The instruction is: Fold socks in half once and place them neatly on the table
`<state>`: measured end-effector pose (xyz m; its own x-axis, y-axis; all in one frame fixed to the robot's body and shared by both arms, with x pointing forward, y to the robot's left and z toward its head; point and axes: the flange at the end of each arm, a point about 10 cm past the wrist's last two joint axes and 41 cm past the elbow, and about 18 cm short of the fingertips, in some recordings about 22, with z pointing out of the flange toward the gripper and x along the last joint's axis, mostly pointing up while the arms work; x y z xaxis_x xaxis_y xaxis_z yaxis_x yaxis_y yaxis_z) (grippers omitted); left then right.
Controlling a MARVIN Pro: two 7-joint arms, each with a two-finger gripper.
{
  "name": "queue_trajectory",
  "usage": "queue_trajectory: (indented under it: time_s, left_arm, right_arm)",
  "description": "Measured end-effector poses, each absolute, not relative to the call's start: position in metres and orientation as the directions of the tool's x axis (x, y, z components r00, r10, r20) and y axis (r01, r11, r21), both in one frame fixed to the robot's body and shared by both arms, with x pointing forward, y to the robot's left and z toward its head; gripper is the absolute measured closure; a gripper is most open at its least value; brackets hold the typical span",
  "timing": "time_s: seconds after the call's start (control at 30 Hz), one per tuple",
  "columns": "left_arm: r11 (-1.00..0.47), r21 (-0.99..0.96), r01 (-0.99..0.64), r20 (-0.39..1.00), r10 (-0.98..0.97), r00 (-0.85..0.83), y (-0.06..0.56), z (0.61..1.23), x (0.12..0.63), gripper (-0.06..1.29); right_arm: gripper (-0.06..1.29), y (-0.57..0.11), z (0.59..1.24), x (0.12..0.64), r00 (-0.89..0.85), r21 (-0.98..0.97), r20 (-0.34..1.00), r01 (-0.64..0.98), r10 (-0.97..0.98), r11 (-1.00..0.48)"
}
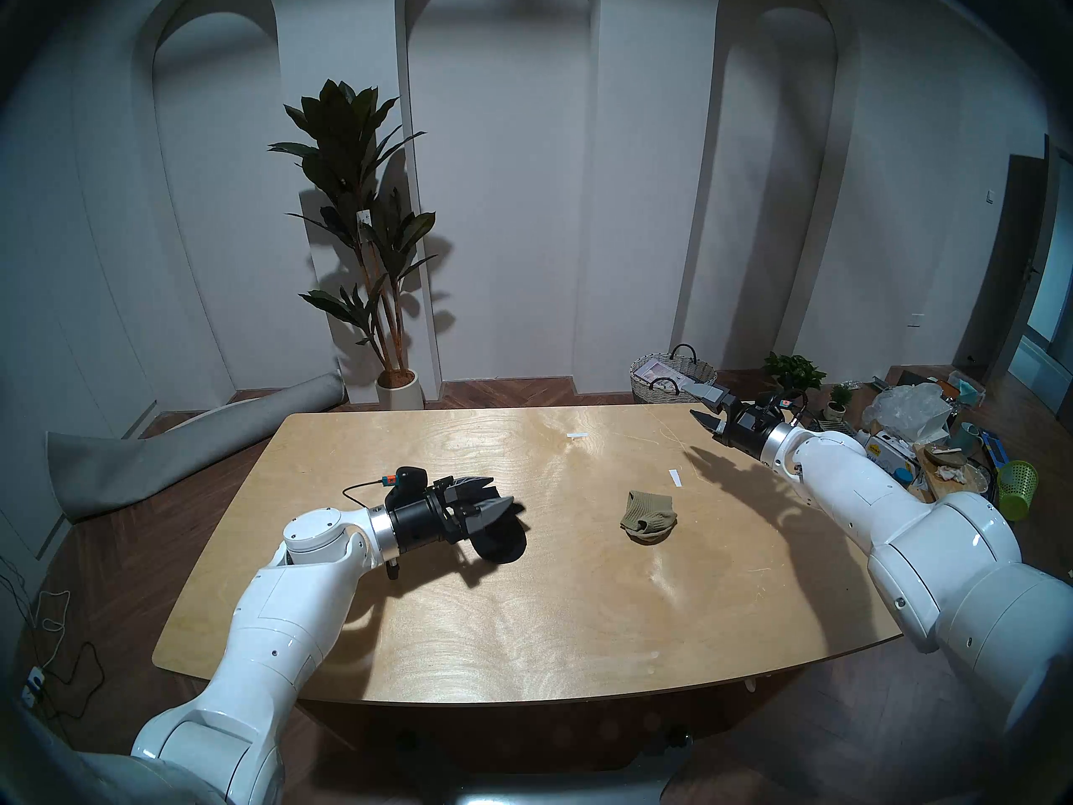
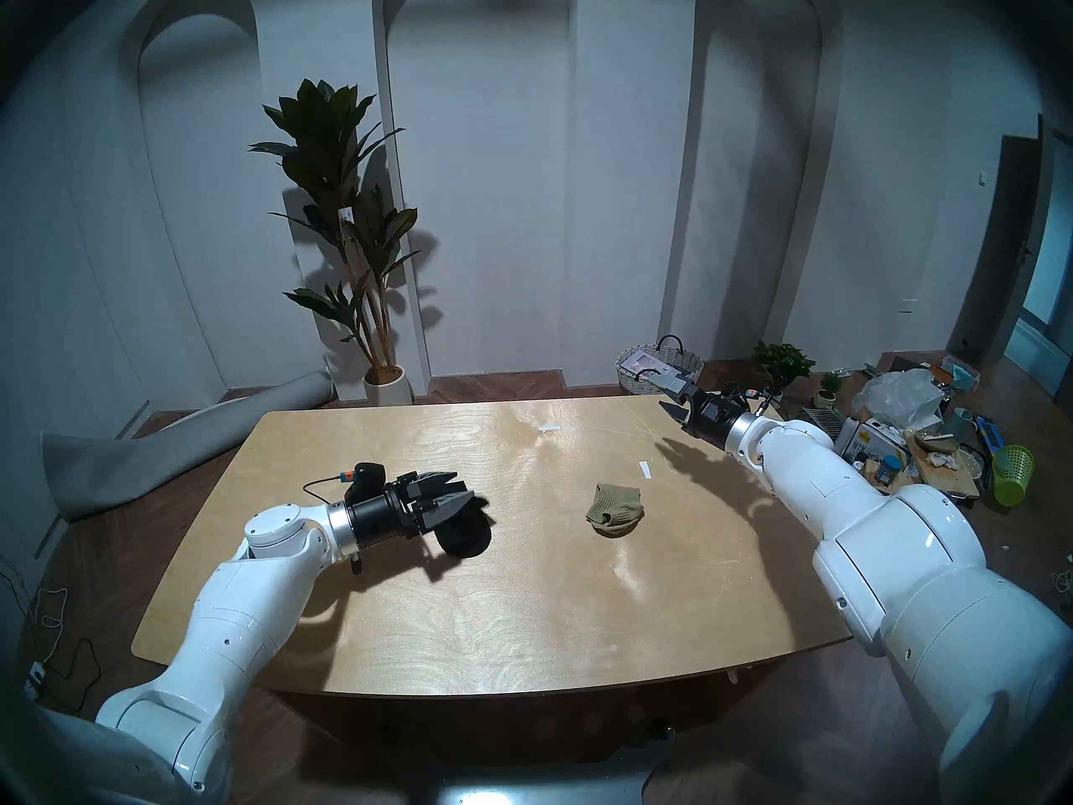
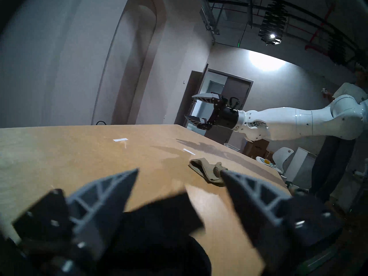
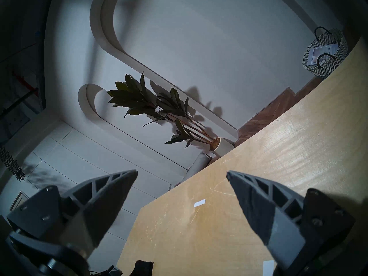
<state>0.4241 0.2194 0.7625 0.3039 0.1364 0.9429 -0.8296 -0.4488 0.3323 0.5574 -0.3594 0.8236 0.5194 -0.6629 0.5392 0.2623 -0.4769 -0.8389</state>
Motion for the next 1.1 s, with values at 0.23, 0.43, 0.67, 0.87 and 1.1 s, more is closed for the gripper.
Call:
queue_trajectory:
  time_s: [0.23, 0.43, 0.67, 0.87, 1.1]
  left_arm:
    - [-0.403, 0.319, -0.858, 0.948, 0.148, 0.283, 0.21, 0.76, 0.405, 0.0]
    - [-0.37, 0.284, -0.884, 0.957, 0.16, 0.24, 0.204, 0.765, 0.39, 0.0]
    - [-0.368, 0.18, -0.912, 0.975, 0.187, 0.117, 0.206, 0.794, 0.39, 0.0]
    - [-0.42, 0.013, -0.908, 0.971, 0.222, -0.089, 0.22, 0.85, 0.408, 0.0]
    - [-0.544, -0.14, -0.827, 0.929, 0.218, -0.301, 0.246, 0.915, 0.428, 0.0]
  right_arm:
    - [0.02, -0.356, 0.822, 0.558, 0.525, -0.842, 0.534, 0.255, -0.662, -0.476]
    - [0.02, -0.355, 0.822, 0.559, 0.526, -0.843, 0.532, 0.25, -0.664, -0.477]
    - [0.02, -0.359, 0.837, 0.565, 0.503, -0.837, 0.544, 0.269, -0.672, -0.476]
    - [0.02, -0.368, 0.856, 0.571, 0.47, -0.824, 0.567, 0.3, -0.677, -0.482]
    - [0.02, -0.376, 0.871, 0.574, 0.435, -0.807, 0.59, 0.333, -0.681, -0.487]
